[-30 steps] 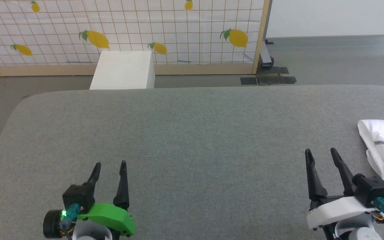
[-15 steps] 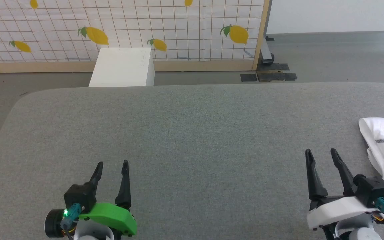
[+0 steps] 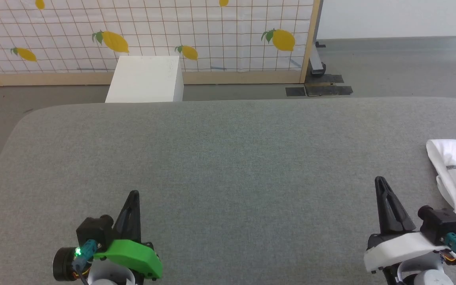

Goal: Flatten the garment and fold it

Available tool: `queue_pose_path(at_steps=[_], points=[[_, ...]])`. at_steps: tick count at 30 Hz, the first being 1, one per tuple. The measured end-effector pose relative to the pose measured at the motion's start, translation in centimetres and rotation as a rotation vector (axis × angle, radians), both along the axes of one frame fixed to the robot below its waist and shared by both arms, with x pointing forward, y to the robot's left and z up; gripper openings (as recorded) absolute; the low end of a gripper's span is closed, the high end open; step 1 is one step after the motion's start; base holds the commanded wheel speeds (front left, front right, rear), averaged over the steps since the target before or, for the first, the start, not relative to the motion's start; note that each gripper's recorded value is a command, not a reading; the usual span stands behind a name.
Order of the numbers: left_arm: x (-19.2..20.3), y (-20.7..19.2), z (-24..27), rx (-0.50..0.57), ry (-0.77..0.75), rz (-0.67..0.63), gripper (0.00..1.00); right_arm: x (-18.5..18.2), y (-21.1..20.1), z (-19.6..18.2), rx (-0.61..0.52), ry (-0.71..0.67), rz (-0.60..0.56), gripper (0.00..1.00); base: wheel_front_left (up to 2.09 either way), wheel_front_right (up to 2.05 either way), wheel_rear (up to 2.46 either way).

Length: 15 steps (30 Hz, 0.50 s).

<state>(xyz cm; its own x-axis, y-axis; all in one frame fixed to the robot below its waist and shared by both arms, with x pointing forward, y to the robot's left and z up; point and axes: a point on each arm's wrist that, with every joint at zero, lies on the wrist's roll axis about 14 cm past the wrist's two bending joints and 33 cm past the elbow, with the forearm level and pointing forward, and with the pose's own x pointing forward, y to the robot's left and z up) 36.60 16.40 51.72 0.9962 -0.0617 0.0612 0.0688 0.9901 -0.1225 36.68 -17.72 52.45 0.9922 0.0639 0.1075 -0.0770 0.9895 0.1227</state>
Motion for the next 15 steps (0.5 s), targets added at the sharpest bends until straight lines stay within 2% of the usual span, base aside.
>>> queue_pose_path(at_steps=[15], points=[[0.16, 0.14, 0.42, 0.019, -0.003, 0.005, 0.00, 0.11, 0.25, 0.18, -0.020, 0.009, 0.010, 0.00, 0.00, 0.00, 0.00]])
